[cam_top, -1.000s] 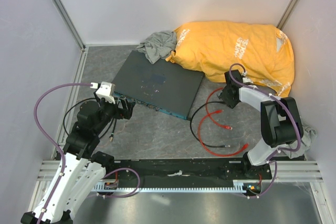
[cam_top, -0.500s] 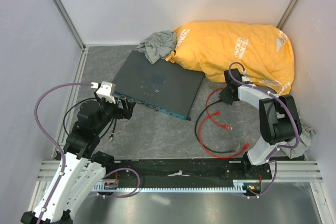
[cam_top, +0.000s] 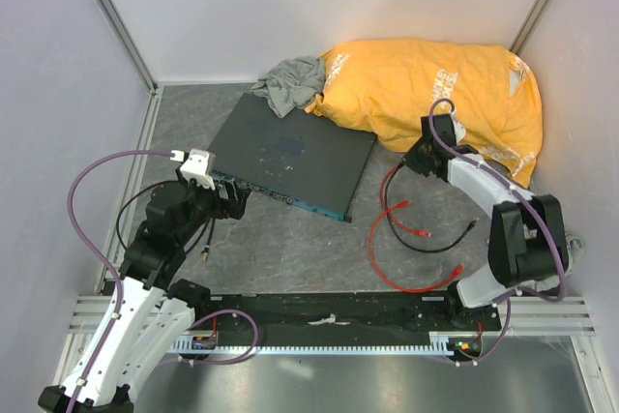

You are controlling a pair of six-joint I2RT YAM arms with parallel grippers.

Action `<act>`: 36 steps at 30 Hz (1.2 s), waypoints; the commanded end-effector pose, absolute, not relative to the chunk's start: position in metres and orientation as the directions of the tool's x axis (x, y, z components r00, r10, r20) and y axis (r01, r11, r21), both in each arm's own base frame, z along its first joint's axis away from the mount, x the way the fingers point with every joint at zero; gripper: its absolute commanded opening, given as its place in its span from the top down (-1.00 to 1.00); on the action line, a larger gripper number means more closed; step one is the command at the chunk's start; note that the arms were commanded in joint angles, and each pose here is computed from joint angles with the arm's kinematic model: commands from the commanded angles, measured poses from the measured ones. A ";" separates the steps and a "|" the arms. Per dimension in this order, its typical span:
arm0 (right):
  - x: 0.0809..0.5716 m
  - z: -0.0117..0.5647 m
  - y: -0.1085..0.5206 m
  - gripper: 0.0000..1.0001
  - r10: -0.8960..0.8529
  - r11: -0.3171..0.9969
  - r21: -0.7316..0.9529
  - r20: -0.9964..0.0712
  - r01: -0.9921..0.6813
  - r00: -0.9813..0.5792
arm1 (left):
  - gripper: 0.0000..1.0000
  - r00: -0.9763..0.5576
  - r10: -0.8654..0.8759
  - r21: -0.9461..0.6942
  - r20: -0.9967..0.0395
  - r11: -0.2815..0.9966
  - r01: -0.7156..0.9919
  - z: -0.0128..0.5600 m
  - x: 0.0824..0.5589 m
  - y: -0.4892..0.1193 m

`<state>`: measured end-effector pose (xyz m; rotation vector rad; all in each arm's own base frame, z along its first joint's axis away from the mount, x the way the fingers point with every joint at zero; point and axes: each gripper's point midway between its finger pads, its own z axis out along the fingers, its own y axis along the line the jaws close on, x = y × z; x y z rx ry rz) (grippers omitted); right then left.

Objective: Insert the plug into the switch port
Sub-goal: Pick up the connector from the center of the board.

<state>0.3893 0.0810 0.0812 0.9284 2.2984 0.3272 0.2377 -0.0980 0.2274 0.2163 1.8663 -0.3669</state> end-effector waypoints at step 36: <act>0.326 0.378 0.285 1.00 0.419 0.321 0.511 -0.831 -0.797 -0.365 | -0.80 -0.188 -0.285 -0.331 -0.940 0.625 0.707 0.343 0.241 -0.186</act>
